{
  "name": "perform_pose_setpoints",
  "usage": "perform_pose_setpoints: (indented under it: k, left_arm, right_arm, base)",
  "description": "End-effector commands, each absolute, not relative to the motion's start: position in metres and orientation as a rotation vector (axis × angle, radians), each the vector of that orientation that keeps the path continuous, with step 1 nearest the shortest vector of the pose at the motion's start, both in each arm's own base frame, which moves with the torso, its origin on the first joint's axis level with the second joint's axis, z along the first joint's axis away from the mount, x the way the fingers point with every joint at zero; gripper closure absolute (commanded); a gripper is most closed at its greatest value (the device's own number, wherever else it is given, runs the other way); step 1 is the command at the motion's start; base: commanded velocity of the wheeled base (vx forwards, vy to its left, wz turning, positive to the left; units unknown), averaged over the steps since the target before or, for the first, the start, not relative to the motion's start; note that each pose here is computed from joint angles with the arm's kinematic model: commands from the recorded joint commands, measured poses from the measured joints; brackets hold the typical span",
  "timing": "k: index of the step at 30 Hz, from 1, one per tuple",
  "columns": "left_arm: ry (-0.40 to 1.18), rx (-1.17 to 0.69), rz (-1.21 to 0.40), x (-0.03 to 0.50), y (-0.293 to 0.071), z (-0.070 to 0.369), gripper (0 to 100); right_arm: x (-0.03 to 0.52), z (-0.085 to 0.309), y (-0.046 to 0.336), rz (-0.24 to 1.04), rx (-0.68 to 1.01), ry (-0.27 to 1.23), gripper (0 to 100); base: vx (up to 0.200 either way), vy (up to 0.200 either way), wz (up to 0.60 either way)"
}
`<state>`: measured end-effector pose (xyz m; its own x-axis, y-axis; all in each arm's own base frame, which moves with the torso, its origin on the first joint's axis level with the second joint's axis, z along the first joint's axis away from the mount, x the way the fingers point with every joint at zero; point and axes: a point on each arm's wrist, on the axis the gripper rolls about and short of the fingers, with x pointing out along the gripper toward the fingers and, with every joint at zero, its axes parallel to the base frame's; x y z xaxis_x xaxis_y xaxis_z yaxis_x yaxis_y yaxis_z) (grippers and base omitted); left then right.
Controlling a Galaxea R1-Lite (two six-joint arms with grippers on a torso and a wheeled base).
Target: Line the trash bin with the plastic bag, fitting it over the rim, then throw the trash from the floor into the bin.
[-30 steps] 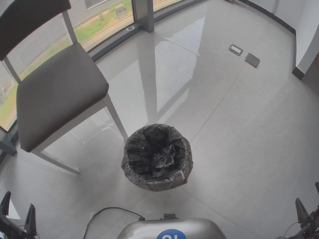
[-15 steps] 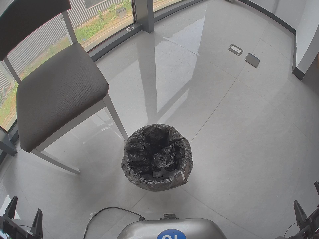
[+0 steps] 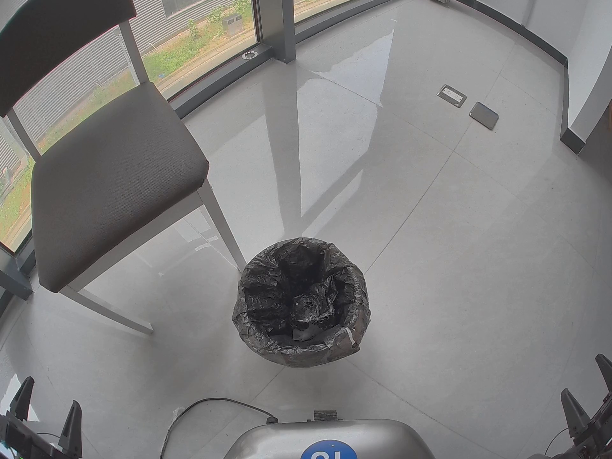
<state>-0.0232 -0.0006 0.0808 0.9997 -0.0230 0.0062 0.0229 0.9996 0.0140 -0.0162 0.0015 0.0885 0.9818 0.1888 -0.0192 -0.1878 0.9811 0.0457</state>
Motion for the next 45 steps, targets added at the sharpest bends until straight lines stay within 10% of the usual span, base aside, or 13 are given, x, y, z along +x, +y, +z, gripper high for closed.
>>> perform_pose_setpoints:
  k: [1,25,33,45]
  left_arm:
    - [-0.002,0.014,-0.023,-0.023,-0.001,0.076,0]
    - [-0.002,0.014,-0.023,-0.023,-0.001,0.076,0]
    - [-0.002,0.014,-0.023,-0.023,-0.001,0.076,0]
    - [-0.002,0.014,-0.023,-0.023,-0.001,0.076,0]
  right_arm:
    - [-0.015,0.085,0.001,0.179,0.022,0.039,0]
    - [-0.018,0.085,0.007,0.227,0.021,-0.008,0]
    - [-0.023,0.083,-0.002,-0.074,0.027,-0.071,0]
    - [-0.025,0.082,0.003,0.153,-0.034,-0.032,0]
  base:
    - [0.000,0.000,0.00]
    - [0.000,0.000,0.00]
    - [0.000,0.000,0.00]
    - [0.000,0.000,0.00]
